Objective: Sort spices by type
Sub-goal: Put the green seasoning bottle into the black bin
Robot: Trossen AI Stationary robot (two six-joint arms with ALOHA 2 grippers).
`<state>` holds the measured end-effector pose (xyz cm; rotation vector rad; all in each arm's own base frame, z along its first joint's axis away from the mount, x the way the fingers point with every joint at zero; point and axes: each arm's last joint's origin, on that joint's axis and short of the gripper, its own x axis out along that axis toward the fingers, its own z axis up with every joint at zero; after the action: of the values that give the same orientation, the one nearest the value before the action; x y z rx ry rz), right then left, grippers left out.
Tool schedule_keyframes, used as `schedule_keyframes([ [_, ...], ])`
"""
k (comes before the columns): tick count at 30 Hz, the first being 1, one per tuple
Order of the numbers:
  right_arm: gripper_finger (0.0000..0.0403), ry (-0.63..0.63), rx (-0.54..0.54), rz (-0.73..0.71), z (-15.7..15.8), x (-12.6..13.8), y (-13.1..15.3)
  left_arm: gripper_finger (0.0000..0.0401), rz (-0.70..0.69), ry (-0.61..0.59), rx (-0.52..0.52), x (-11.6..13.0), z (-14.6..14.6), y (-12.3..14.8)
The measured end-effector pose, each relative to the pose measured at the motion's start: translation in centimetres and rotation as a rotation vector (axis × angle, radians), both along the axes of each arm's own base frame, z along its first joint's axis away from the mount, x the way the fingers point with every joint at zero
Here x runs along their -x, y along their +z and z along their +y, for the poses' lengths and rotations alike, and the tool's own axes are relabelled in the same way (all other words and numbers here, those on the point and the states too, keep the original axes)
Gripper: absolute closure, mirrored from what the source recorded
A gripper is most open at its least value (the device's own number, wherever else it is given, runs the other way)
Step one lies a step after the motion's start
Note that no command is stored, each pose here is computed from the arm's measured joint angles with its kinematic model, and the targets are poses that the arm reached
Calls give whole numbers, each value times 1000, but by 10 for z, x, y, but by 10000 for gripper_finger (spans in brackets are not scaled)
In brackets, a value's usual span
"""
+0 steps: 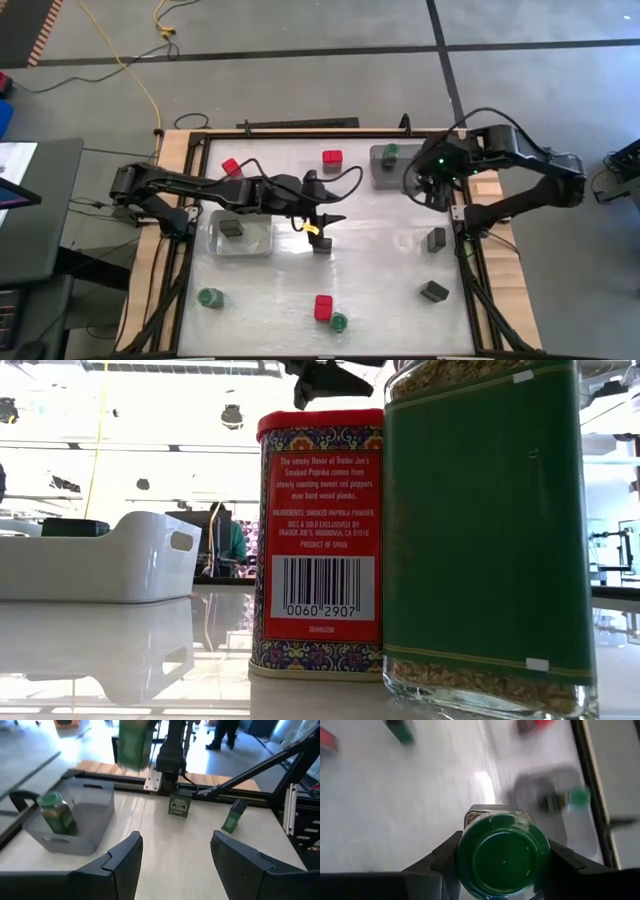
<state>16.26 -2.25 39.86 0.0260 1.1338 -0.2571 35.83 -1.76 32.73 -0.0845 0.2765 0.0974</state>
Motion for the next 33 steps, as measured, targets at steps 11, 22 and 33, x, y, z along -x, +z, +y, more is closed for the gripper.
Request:
schedule_keyframes([
  [11, 183, -6, 30, 195, -34, 0, -75, 177, -54, 28, 28, 35, 6, -21],
  [22, 183, 50, 16, 363, -87, -31, -112, 177, -34, 33, 62, 44, 5, -33],
  [33, 183, -25, 59, 309, -131, -27, -130, 177, -20, 18, 12, 45, 5, -33],
])
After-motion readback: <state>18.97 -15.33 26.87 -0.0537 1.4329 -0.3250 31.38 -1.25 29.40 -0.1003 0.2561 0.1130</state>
